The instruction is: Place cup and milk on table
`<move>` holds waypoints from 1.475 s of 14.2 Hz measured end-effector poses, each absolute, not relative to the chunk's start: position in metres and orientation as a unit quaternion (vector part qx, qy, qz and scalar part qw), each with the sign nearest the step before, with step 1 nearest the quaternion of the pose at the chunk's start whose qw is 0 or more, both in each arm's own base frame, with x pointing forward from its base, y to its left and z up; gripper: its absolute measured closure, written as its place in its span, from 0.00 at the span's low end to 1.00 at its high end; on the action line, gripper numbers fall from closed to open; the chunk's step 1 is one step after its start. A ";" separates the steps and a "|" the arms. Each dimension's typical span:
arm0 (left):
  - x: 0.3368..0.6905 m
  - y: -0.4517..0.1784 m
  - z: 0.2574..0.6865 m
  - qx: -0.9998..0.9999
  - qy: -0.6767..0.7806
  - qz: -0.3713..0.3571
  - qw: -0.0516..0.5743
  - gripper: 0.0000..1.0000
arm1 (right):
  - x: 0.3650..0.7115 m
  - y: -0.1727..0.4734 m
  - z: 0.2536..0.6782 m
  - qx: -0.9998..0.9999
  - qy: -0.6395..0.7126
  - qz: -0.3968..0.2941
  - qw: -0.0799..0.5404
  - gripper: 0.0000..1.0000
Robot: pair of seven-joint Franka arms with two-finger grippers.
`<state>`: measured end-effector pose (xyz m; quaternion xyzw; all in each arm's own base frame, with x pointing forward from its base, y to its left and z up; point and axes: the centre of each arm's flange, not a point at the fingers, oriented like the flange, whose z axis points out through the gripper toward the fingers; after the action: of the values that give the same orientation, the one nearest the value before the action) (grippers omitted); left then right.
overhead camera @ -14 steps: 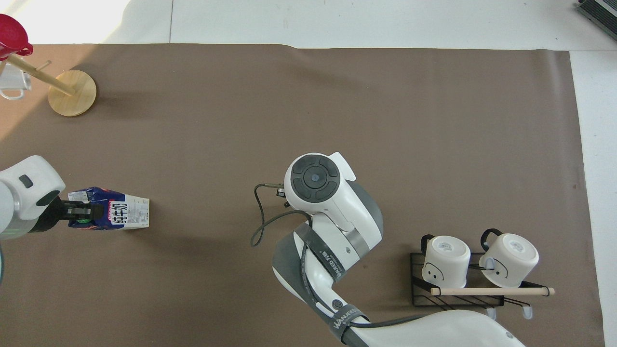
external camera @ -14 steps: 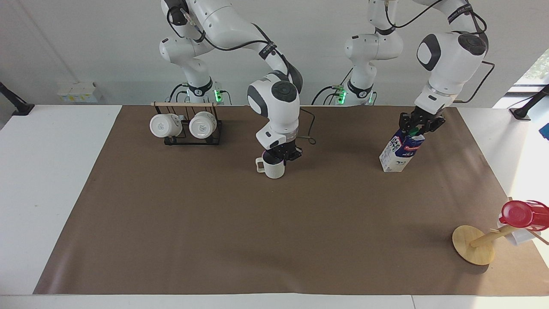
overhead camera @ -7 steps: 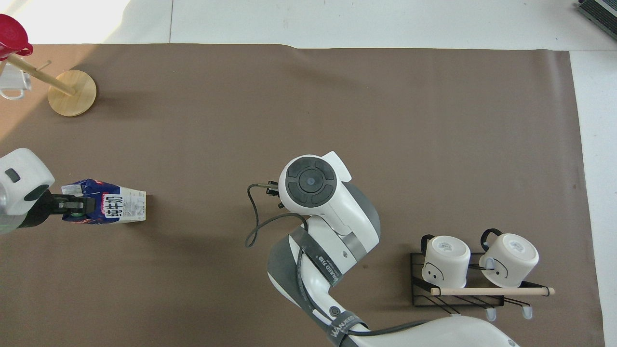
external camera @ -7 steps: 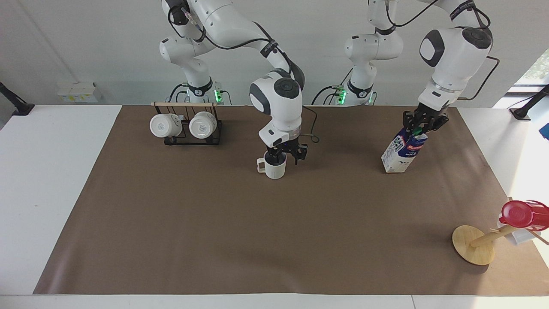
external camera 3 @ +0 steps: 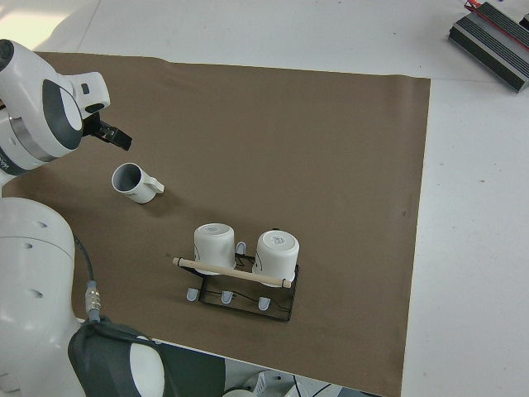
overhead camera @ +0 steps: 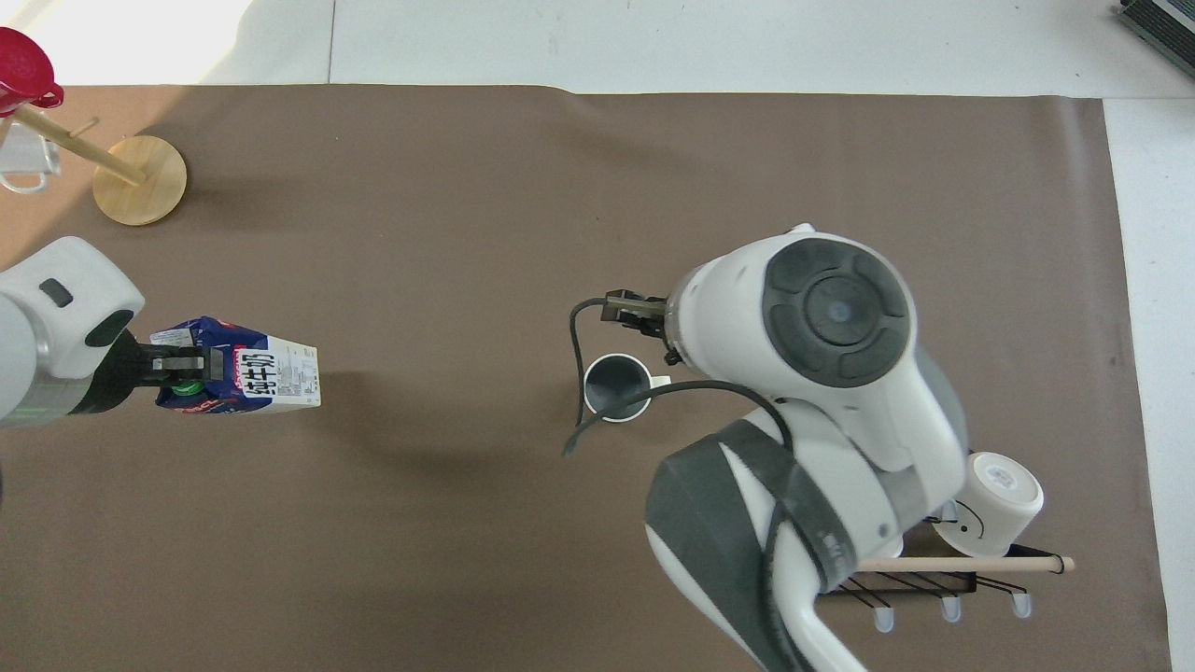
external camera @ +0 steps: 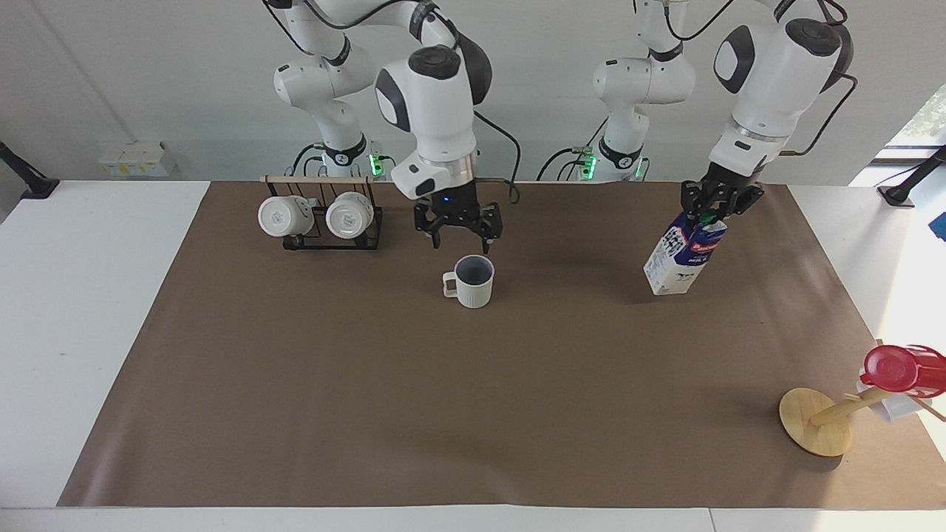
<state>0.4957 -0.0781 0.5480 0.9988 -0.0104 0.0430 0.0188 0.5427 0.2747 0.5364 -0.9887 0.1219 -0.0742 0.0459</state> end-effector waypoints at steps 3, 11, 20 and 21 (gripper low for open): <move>0.490 -0.134 0.556 0.999 0.003 0.043 0.024 0.57 | 0.549 0.181 0.580 -0.991 0.104 -0.077 0.026 0.00; 0.451 -0.277 0.542 0.998 0.015 0.046 0.042 0.58 | 0.516 0.064 0.656 -0.995 0.099 -0.017 -0.008 0.00; 0.469 -0.329 0.465 0.998 0.020 0.054 0.000 0.58 | 0.537 0.031 0.665 -0.994 0.109 -0.002 -0.008 0.00; 0.468 -0.329 0.465 0.998 0.020 0.054 0.000 0.58 | 0.537 0.029 0.665 -0.994 0.111 -0.002 -0.008 0.00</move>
<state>0.4683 -0.3290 0.4645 0.9983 0.0196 0.0544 0.0000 0.5374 0.0294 0.6648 -0.9938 0.1109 -0.0020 -0.0083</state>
